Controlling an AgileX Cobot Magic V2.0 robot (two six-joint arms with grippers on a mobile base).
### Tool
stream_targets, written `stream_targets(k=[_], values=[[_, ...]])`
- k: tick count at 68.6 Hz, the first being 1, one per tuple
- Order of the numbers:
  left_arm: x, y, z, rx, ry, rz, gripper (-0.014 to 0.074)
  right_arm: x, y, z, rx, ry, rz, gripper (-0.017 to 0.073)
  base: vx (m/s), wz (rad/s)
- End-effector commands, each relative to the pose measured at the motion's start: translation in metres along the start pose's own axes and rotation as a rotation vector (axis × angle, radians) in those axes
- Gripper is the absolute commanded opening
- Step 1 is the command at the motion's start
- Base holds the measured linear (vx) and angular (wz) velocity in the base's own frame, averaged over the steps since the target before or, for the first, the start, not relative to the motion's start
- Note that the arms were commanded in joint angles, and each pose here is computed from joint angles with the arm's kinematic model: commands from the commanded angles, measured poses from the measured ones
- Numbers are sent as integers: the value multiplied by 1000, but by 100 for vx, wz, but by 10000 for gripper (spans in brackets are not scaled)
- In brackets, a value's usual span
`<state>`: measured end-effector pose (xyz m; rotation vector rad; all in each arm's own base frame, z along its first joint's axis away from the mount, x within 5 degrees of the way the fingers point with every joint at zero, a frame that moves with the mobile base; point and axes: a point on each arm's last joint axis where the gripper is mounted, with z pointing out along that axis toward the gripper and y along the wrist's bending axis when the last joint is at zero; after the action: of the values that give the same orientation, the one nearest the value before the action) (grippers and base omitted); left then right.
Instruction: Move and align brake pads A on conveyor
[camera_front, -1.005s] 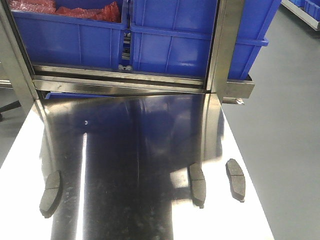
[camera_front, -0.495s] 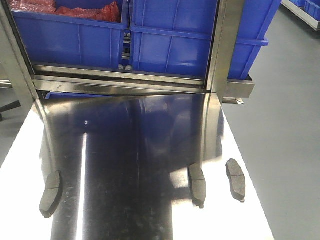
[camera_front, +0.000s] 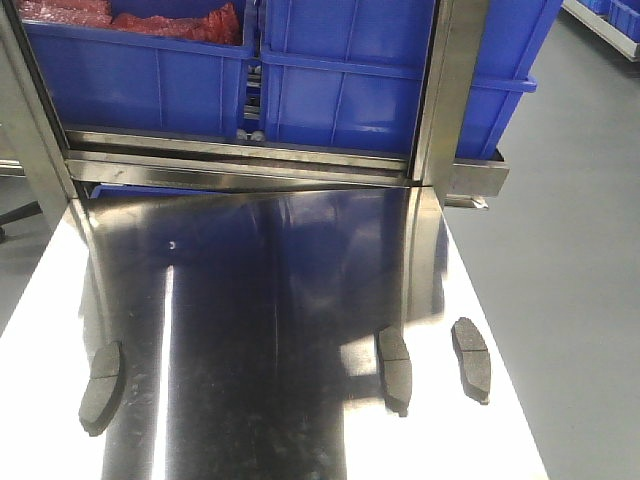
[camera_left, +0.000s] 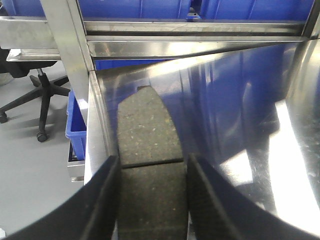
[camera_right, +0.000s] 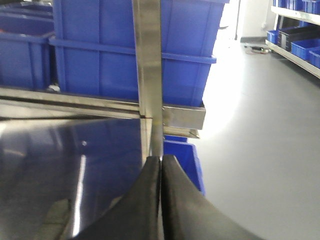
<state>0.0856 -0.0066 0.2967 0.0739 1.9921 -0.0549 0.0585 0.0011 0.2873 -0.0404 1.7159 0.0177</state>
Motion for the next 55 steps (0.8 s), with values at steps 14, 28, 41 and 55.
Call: stream_targets(k=[14, 28, 41, 55], values=[[-17, 0, -5, -5, -120, -5, 72, -30, -1, 8, 12, -31, -48, 6, 0, 0], [-17, 0, -5, -5, -120, -5, 72, -30, -1, 8, 11, -40, -49, 193, 0, 0], [-17, 0, -5, -5, -120, -5, 72, -29, -1, 8, 11, -39, -49, 582, 0, 0], [-17, 0, -5, -5, -120, -5, 72, -29, -1, 8, 10, -38, -46, 725, 0, 0]])
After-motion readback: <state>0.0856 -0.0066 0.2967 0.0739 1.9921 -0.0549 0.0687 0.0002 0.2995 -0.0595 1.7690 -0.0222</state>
